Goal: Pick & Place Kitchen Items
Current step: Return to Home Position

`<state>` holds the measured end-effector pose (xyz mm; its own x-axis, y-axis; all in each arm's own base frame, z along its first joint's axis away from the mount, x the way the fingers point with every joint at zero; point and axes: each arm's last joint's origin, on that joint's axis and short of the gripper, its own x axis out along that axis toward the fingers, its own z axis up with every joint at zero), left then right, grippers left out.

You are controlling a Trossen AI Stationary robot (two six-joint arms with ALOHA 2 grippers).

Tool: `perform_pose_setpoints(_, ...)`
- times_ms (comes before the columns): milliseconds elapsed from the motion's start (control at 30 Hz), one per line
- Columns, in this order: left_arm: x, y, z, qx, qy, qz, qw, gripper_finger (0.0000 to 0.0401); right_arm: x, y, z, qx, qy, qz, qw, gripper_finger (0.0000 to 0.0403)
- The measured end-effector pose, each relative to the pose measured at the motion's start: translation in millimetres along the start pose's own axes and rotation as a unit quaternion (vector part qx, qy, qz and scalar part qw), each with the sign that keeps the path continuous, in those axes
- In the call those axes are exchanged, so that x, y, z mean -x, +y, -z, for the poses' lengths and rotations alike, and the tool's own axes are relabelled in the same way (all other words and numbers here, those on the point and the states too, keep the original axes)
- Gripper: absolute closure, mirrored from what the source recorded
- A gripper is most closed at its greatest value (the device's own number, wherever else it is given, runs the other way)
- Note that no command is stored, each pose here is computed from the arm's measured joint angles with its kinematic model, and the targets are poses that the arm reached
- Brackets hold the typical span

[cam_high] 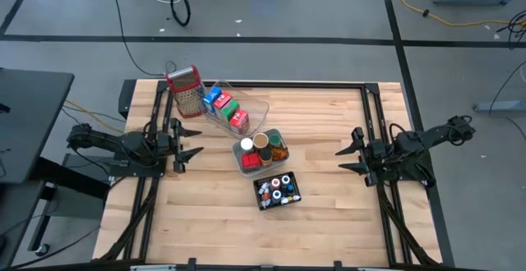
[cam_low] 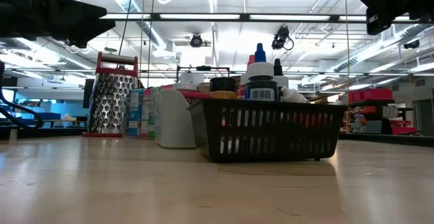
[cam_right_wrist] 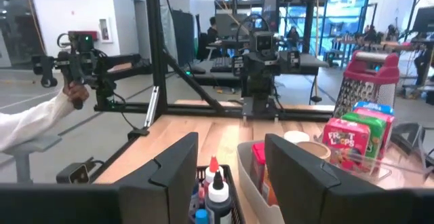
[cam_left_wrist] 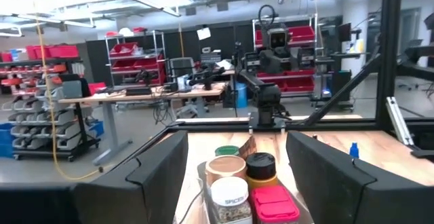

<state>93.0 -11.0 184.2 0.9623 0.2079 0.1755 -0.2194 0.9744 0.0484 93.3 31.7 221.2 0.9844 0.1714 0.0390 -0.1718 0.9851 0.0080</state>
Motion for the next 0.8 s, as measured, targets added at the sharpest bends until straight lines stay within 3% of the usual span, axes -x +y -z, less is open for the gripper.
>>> perform_pose_setpoints(167,0,1,0,0.000,0.000,-0.003,1.000,0.0143,6,-1,6,0.007,-0.012,0.001,1.000,0.0223)
perform_pose_setpoints(333,0,1,0,-0.038,0.001,-0.004,0.999,0.0143,16,-4,6,0.018,-0.027,0.012,0.999,0.0223)
perform_pose_setpoints(600,0,1,0,-0.070,0.001,-0.002,0.998,0.0143,16,-12,20,0.017,0.031,0.158,0.987,0.0223)
perform_pose_setpoints(800,0,1,1,-0.068,0.001,-0.002,0.998,0.0143,14,-12,31,-0.003,0.040,0.162,0.986,0.0223)
